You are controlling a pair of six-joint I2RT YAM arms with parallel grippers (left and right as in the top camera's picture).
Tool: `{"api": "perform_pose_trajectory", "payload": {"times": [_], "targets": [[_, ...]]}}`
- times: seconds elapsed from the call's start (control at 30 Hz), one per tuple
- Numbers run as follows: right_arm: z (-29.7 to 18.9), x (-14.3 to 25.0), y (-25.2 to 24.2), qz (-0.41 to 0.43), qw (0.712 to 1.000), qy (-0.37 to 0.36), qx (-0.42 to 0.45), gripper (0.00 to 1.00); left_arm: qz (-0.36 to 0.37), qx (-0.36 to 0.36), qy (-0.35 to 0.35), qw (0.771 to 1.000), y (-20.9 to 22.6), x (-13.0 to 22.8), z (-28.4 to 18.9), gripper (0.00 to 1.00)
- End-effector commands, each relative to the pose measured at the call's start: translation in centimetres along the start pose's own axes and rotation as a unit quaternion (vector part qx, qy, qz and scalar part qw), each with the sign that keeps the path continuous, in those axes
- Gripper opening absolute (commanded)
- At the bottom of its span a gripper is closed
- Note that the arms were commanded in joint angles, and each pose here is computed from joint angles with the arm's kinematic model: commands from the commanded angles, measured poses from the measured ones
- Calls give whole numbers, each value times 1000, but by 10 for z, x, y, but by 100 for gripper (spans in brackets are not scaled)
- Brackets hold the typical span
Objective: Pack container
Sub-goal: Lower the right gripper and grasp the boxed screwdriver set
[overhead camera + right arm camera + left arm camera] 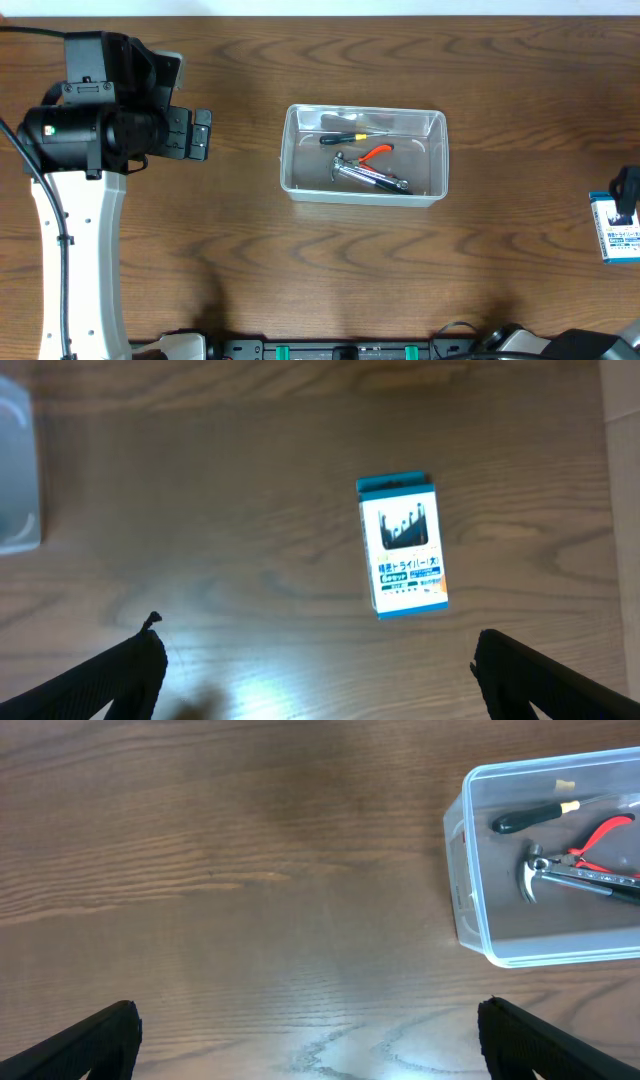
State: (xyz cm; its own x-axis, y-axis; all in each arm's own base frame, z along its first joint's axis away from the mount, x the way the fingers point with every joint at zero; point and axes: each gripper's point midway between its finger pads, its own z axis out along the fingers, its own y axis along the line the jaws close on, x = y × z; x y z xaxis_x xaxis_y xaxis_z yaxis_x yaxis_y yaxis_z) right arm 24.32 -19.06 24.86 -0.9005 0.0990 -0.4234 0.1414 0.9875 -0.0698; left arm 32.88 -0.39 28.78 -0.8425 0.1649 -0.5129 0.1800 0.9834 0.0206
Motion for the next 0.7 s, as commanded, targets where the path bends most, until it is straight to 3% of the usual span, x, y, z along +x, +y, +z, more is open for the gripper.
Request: {"api": "perform_pose_trajectory", "payload": {"times": [0.0,0.27,0.53,0.67], "targets": [[8,-5,-9,39,999,2,0,99,0,-6,-4,1000,1,-1,-3,98],[31,0,-24,123,992,34,4,99,0,-6,-4,1000,1,-1,-3,98],[43,8,-22,68,997,47,-2,99,0,-6,-4,1000,1,-1,-3,98],[64,27,-35,65,994,80,35,99,0,-6,-4,1000,1,-1,-3,98]]}}
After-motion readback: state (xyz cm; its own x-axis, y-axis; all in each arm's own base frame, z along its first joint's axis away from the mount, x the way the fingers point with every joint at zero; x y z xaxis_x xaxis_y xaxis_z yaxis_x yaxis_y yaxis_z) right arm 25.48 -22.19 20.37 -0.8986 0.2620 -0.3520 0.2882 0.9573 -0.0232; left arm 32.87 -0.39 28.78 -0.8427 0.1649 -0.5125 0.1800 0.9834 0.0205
